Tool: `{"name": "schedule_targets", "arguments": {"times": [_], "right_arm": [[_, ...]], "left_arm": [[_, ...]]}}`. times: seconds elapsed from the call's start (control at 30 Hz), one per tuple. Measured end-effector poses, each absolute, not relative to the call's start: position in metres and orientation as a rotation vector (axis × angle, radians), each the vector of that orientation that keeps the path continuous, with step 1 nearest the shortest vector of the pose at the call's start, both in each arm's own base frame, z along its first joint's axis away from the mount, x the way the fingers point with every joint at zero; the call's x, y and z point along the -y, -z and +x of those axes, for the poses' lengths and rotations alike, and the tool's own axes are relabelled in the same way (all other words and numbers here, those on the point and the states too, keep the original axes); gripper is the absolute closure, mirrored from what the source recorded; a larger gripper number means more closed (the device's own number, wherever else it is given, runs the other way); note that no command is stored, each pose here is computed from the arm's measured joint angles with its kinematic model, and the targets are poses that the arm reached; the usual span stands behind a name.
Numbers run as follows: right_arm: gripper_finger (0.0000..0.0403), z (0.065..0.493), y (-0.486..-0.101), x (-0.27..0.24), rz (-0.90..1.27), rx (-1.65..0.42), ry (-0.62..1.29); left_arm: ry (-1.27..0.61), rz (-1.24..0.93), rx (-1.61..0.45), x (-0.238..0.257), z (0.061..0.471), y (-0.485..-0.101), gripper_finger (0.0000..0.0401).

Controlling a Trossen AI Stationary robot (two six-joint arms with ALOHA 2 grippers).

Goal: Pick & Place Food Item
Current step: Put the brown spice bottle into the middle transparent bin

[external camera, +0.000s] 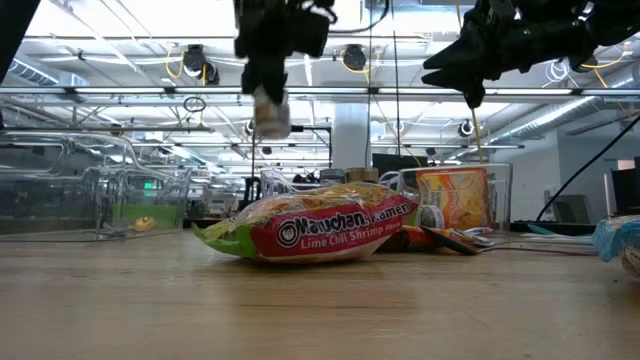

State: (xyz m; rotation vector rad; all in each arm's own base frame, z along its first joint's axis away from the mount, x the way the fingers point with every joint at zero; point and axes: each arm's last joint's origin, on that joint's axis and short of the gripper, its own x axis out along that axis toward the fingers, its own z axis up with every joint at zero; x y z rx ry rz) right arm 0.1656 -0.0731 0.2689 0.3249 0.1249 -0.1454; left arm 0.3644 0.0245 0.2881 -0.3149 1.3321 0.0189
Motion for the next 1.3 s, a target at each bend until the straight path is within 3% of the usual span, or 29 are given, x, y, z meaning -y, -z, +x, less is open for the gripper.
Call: {"name": "schedule_targets", "arguments": {"times": [0.33, 0.57, 1.03, 1.3], "right_arm": [[0.0273, 0.166, -0.271, 0.073, 0.341, -0.104, 0.144], [0.0273, 0.166, -0.271, 0.073, 0.368, -0.103, 0.143], [0.0273, 0.166, -0.271, 0.073, 0.434, -0.099, 0.146], [0.0273, 0.166, -0.271, 0.073, 0.434, -0.1, 0.148]], "left_arm": [[-0.102, -0.302, -1.152, -0.048, 0.348, -0.39, 0.0217], [-0.208, -0.282, -1.106, -0.06, 0.323, -0.43, 0.0217], [-0.311, -0.362, -0.982, -0.115, 0.315, -0.438, 0.0217], [-0.349, -0.349, -1.049, -0.16, 0.323, -0.41, 0.0217]]}}
